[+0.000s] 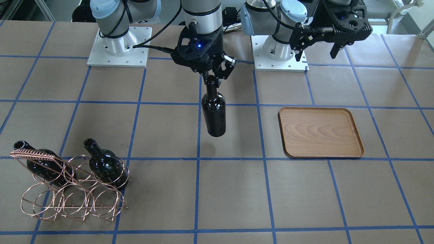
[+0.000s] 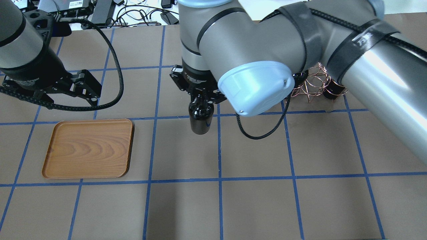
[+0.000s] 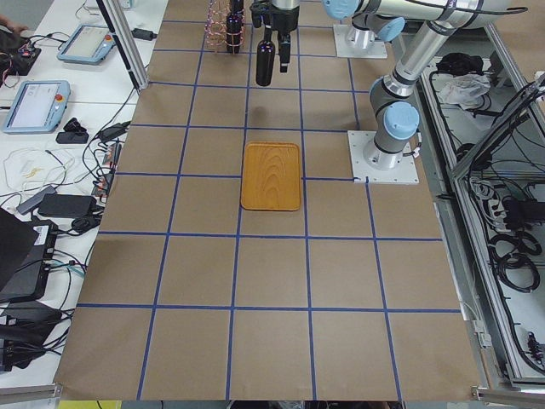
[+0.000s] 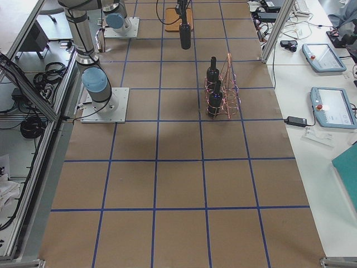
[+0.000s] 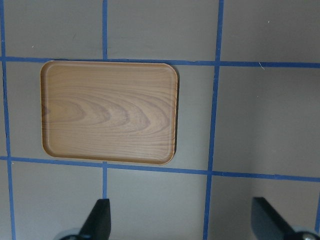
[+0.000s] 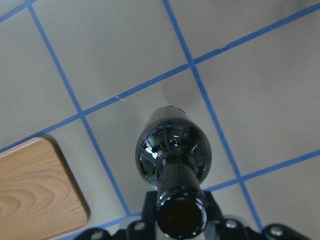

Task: Take wine from basket and place on tray
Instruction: 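Carry the bottle with the right gripper toward the wooden tray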

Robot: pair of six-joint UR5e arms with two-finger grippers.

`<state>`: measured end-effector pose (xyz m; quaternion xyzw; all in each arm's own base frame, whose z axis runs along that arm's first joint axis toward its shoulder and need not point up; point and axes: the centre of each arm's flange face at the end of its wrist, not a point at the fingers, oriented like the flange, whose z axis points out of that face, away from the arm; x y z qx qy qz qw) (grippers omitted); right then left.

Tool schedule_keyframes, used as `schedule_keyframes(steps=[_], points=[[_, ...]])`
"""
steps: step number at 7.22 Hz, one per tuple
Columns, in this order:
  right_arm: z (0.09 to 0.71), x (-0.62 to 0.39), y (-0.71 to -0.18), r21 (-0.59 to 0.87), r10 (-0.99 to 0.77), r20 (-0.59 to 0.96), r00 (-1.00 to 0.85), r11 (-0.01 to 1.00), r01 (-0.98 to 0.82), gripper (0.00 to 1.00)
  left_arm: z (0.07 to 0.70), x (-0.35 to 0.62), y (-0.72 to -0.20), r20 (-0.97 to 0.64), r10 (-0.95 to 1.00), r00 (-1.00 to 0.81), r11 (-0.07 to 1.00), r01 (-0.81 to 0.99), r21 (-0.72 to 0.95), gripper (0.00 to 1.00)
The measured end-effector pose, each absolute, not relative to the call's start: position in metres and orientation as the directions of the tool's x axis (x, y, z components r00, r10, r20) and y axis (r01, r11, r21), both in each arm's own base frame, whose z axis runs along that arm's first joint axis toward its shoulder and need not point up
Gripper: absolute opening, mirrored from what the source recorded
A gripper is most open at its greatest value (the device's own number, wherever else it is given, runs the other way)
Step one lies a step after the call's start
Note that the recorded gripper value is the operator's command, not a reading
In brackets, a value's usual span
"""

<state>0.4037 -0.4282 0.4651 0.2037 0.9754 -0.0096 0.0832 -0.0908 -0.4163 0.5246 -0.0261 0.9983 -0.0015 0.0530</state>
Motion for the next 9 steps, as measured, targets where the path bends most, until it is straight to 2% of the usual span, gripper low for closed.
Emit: schedule_keyframes(steps=[3, 5, 6, 7, 9], points=[[0.425, 0.473, -0.383, 0.099, 0.368, -0.171, -0.914, 0.929, 0.356, 0.1, 0.521, -0.07, -0.426, -0.099, -0.082, -0.992, 0.997, -0.082, -0.004, 1.0], [0.398, 0.495, -0.371, 0.15, 0.344, -0.152, -0.927, 0.935, 0.322, 0.16, 0.52, -0.048, -0.43, -0.093, -0.07, -0.993, 0.998, -0.071, 0.003, 1.0], [0.397, 0.499, -0.368, 0.165, 0.34, -0.159, -0.927, 0.935, 0.315, 0.71, 0.52, -0.045, -0.43, -0.093, -0.061, -0.994, 0.998, -0.062, 0.004, 1.0], [0.4, 0.5, -0.365, 0.167, 0.334, -0.168, -0.928, 0.937, 0.307, 1.0, 0.521, -0.044, -0.431, -0.093, -0.057, -0.994, 0.998, -0.058, 0.004, 1.0], [0.405, 0.5, -0.361, 0.138, 0.301, -0.167, -0.939, 0.95, 0.28, 1.0, 0.519, -0.044, -0.433, -0.09, -0.055, -0.994, 0.998, -0.056, 0.008, 1.0]])
